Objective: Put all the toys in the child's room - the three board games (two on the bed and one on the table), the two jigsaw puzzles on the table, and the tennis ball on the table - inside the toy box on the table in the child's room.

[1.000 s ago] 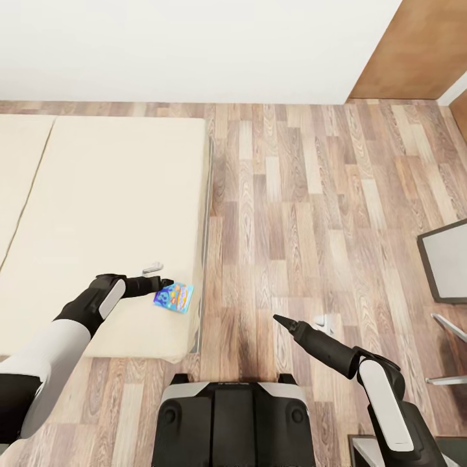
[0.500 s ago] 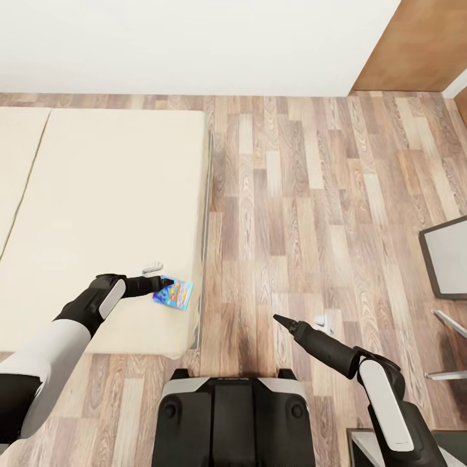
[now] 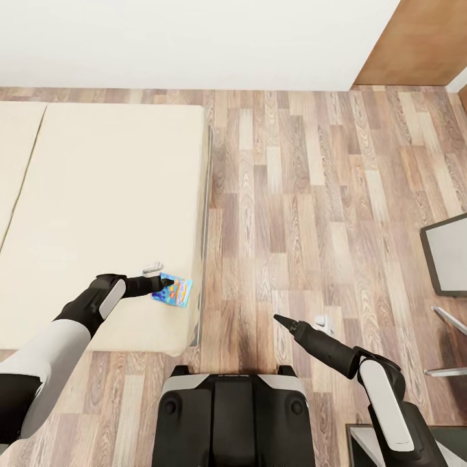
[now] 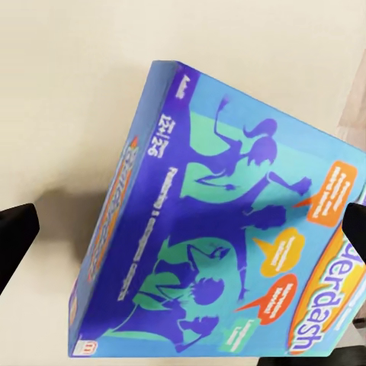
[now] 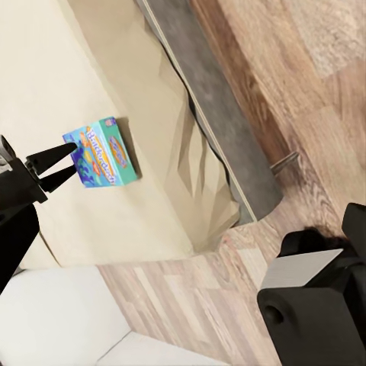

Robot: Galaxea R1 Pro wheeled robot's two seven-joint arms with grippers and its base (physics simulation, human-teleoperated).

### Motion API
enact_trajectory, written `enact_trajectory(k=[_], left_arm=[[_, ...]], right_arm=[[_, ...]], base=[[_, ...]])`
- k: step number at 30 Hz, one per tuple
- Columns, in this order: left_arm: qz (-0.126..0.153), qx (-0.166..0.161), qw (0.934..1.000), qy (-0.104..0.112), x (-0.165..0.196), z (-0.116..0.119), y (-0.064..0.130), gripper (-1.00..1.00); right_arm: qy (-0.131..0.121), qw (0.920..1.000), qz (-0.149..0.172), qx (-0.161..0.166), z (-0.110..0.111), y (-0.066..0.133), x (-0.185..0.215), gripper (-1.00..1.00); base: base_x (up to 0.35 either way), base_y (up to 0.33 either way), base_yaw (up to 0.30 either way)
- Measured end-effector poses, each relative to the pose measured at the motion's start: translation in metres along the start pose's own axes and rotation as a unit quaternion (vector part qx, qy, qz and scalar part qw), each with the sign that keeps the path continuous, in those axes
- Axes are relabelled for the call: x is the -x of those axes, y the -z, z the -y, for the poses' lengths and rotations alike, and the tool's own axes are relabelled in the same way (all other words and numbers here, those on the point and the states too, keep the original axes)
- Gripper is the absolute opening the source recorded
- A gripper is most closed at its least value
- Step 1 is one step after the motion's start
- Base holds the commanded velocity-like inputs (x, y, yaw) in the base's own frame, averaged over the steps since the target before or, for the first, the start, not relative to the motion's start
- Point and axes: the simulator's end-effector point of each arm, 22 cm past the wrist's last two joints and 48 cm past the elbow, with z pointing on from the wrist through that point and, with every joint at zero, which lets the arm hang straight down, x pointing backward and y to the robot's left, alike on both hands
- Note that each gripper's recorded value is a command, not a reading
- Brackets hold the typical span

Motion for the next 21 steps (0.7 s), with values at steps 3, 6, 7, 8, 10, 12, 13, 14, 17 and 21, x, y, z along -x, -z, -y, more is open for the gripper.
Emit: enact_trajectory(k=[3, 6, 7, 8, 10, 12, 13, 14, 17, 21], left_arm=[[0.000, 0.000, 1.0000, 0.000, -0.0002, 0.0000, -0.0002, 1.00], [0.000, 0.000, 1.0000, 0.000, -0.0004, 0.0001, -0.0003, 1.00], [0.000, 0.000, 1.0000, -0.001, -0.0002, 0.0002, -0.0003, 1.00], [-0.001, 0.001, 1.0000, -0.002, -0.0006, -0.0004, -0.0003, 1.00], [0.000, 0.000, 1.0000, -0.001, -0.0002, 0.0002, -0.0002, 1.00], [0.000, 0.000, 1.0000, -0.001, -0.0005, 0.0002, -0.0003, 1.00], [0.000, 0.000, 1.0000, -0.001, -0.0004, 0.0002, -0.0003, 1.00], [0.000, 0.000, 1.0000, -0.001, -0.0003, 0.0002, -0.0002, 1.00], [-0.001, 0.000, 1.0000, -0.001, -0.0004, 0.0001, -0.0003, 1.00], [0.000, 0.000, 1.0000, -0.001, -0.0003, 0.0002, -0.0003, 1.00]], right_arm=[[0.000, 1.0000, 0.000, 0.000, 0.0001, 0.0002, 0.0001, 1.00], [0.000, 1.0000, 0.000, 0.000, 0.0001, 0.0002, 0.0001, 1.00], [0.000, 1.0000, 0.000, 0.000, 0.0001, 0.0002, 0.0002, 1.00], [0.000, 1.0000, 0.000, 0.000, 0.0001, 0.0002, 0.0002, 1.00], [0.001, 1.0000, 0.000, 0.000, 0.0002, 0.0002, 0.0002, 1.00], [0.001, 1.0000, 0.000, 0.000, 0.0002, 0.0002, 0.0002, 1.00], [0.001, 1.0000, 0.000, 0.000, 0.0002, 0.0002, 0.0001, 1.00], [0.001, 1.0000, 0.000, 0.000, 0.0002, 0.0002, 0.0002, 1.00], [0.001, 1.0000, 0.000, 0.000, 0.0002, 0.0002, 0.0001, 1.00], [0.001, 1.0000, 0.000, 0.000, 0.0001, 0.0002, 0.0003, 1.00]], base=[[0.000, -0.048, 0.000], [0.000, -0.184, 0.000], [0.000, -0.189, 0.000], [0.000, -0.125, 0.000], [0.000, -0.066, 0.000], [0.000, -0.027, 0.000], [0.000, -0.013, 0.000], [0.000, -0.009, 0.000], [0.000, -0.005, 0.000], [0.000, -0.001, 0.000]])
